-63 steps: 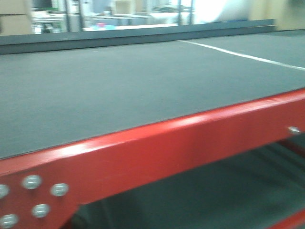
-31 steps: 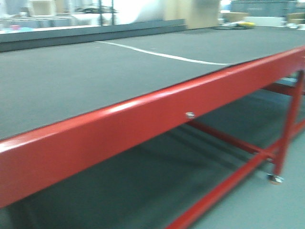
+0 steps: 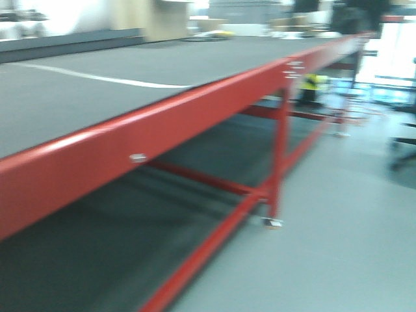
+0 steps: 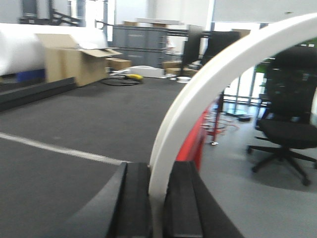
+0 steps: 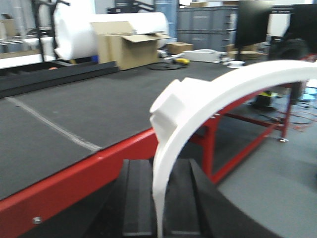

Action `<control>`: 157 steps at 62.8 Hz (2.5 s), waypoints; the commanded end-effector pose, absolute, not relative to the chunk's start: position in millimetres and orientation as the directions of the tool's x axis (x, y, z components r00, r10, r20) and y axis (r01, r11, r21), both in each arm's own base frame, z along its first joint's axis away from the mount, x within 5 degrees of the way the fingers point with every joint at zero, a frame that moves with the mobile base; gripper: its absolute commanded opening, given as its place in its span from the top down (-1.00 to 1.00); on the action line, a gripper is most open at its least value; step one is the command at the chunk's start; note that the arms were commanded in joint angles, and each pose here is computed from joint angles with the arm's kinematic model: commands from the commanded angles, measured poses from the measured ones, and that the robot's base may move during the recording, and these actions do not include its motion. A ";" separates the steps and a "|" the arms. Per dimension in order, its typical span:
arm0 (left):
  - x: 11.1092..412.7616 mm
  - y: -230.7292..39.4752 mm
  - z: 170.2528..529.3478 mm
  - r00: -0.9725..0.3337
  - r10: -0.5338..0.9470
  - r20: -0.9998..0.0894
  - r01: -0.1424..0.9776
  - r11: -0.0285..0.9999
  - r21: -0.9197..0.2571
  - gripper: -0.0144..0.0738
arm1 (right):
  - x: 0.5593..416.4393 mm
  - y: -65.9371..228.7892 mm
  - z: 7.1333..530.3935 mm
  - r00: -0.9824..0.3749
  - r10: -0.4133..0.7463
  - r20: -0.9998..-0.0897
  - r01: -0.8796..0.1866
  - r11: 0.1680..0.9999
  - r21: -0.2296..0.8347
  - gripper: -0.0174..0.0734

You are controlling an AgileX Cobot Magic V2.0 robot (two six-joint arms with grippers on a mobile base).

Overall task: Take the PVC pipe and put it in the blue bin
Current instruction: 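Drive the base away from the table holding both pipe pieces, then drive toward the steel shelving with blue bins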

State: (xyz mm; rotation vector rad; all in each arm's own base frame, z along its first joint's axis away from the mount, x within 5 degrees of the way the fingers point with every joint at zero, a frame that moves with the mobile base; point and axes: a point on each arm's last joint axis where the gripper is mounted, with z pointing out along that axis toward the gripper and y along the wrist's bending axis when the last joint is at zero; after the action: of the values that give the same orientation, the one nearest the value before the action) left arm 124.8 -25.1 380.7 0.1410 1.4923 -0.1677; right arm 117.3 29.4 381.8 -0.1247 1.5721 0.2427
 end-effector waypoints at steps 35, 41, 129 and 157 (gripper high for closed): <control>122.4 -25.5 385.3 0.107 -0.043 -0.993 0.206 0.978 -0.020 0.92 | 116.1 29.0 384.9 0.011 0.061 -0.998 -0.233 0.971 0.057 0.98; 122.4 -25.5 385.3 0.107 -0.043 -0.993 0.206 0.978 -0.020 0.92 | 116.1 29.0 384.9 0.011 0.061 -0.998 -0.233 0.971 0.057 0.98; 122.4 -25.4 385.5 0.109 -0.043 -0.993 0.206 0.978 -0.020 0.92 | 116.1 29.1 385.2 0.015 0.062 -0.998 -0.235 0.970 0.057 0.98; 122.4 -25.4 385.5 0.109 -0.043 -0.993 0.206 0.978 -0.020 0.92 | 116.1 29.1 385.2 0.015 0.062 -0.998 -0.235 0.970 0.057 0.98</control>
State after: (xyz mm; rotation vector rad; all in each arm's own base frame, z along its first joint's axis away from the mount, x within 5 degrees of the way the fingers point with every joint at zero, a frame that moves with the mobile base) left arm 124.8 -25.1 380.7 0.1410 1.4923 -0.1677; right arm 117.1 29.3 381.9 -0.1258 1.5713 0.2416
